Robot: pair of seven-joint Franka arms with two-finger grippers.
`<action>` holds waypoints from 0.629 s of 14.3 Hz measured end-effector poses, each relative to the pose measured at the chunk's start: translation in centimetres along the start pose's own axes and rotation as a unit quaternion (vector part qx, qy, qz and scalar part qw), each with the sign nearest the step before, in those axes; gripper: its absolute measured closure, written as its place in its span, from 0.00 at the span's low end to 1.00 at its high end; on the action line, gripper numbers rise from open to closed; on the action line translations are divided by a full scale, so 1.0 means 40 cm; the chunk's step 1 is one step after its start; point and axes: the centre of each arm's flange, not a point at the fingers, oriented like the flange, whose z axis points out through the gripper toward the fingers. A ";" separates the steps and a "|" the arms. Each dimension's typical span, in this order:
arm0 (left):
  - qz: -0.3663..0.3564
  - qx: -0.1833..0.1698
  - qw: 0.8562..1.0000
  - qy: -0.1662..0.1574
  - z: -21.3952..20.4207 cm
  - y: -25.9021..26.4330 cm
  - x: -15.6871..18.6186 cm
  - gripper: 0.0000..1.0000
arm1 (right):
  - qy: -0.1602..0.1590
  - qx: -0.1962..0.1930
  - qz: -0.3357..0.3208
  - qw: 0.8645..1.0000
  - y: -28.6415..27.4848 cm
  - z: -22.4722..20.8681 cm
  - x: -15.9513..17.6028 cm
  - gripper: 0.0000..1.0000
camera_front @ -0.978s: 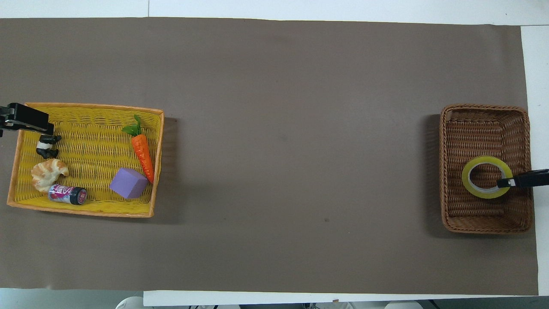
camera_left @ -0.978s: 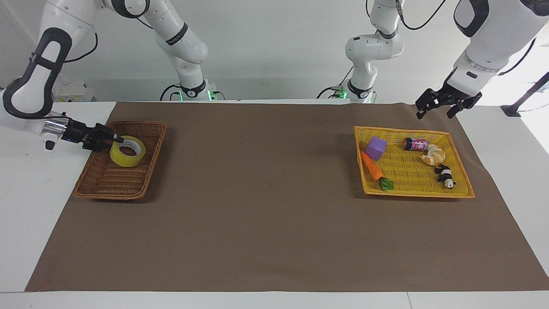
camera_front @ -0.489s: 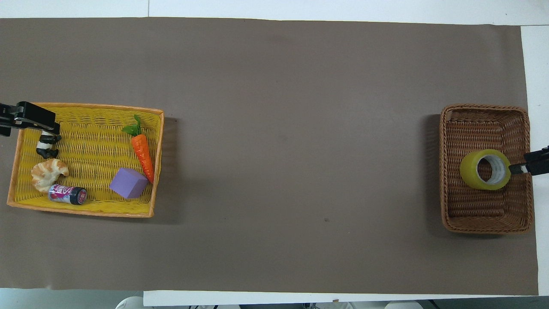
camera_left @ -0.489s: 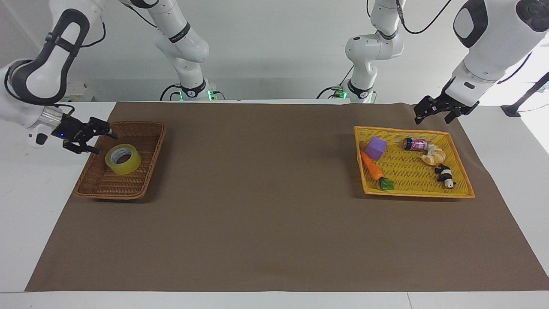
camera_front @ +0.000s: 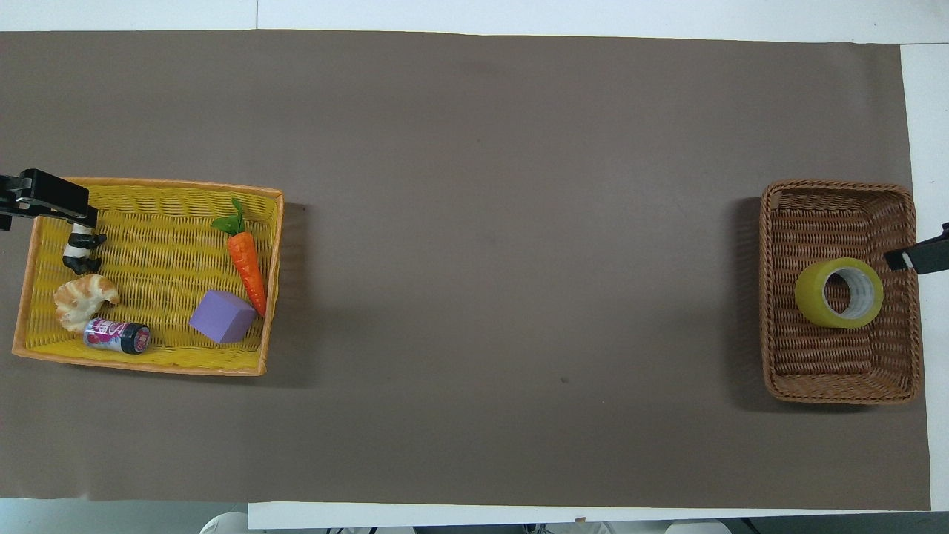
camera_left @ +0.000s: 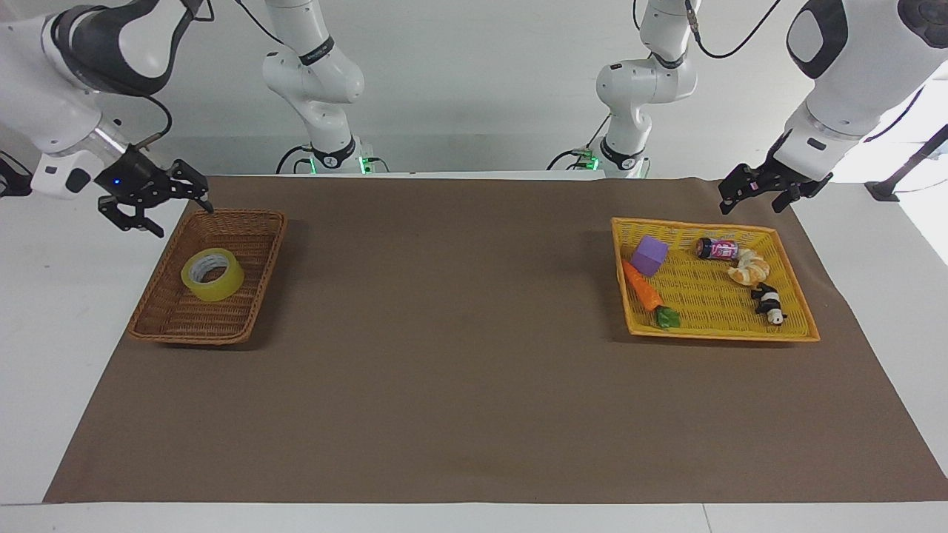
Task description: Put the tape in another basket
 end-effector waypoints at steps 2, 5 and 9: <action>-0.001 0.000 1.000 0.000 0.000 -0.004 0.000 0.00 | -0.027 -0.014 0.076 0.997 -0.065 -0.051 -0.002 0.00; -0.003 0.000 1.000 0.000 0.000 -0.009 0.000 0.00 | -0.021 -0.025 0.132 0.991 -0.098 -0.091 0.012 0.00; -0.004 0.000 1.000 0.000 0.000 -0.010 0.000 0.00 | -0.012 -0.031 0.153 0.988 -0.110 -0.124 0.042 0.00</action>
